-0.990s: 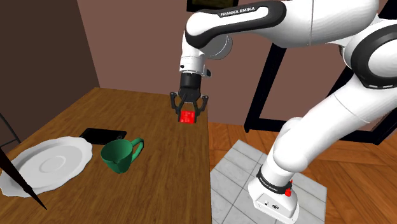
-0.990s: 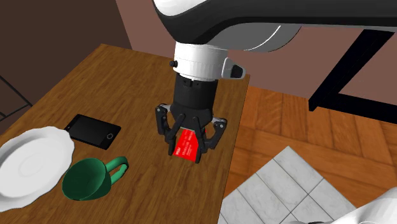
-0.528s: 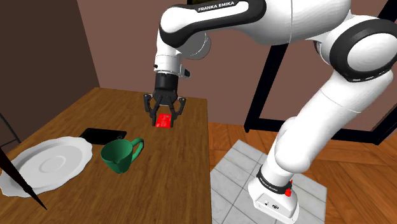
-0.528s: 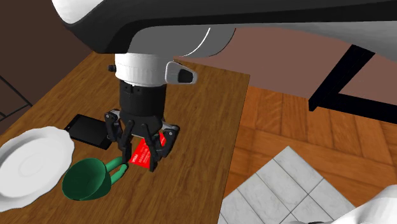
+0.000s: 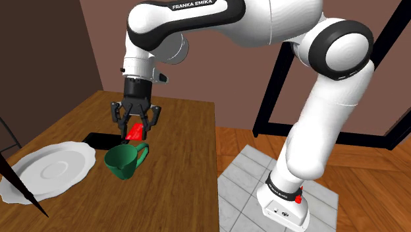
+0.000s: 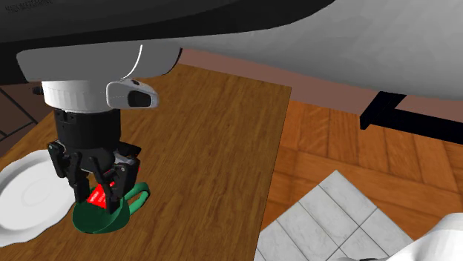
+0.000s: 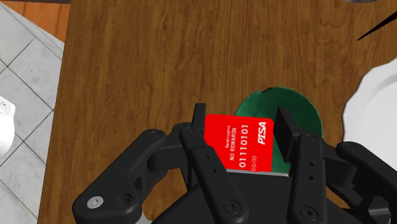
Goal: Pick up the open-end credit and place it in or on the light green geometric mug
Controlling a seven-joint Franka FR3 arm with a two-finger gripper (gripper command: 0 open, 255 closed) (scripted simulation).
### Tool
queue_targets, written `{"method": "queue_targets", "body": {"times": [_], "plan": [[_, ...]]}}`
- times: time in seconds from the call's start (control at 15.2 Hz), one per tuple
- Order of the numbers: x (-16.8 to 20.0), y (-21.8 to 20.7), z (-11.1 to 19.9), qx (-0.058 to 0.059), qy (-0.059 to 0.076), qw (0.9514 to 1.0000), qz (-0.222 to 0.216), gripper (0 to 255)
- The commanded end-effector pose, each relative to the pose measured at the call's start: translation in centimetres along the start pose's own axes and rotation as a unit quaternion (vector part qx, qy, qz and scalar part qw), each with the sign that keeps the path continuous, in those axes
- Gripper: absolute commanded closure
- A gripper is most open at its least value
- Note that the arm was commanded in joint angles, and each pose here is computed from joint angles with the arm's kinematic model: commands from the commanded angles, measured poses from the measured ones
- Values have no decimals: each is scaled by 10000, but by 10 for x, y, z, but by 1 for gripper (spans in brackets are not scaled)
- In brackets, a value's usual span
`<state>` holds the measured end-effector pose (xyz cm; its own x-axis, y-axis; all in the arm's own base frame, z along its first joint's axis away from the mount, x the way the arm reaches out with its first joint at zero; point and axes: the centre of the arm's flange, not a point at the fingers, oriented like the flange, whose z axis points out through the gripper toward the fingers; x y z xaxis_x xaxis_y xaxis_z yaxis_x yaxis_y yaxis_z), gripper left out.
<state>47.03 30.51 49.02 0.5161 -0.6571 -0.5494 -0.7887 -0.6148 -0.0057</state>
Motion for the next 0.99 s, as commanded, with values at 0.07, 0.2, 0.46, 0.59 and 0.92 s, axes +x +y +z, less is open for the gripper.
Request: {"method": "queue_targets", "body": {"times": [0.07,0.2,0.46,0.59,0.92], "plan": [[-16,-37,9,5,-5,10000,7,255],[-10,-36,18,5,-5,10000,7,255],[1,-36,36,5,-5,10000,7,255],[7,-36,45,5,-5,10000,7,255],[21,-36,67,5,-5,10000,7,255]]}}
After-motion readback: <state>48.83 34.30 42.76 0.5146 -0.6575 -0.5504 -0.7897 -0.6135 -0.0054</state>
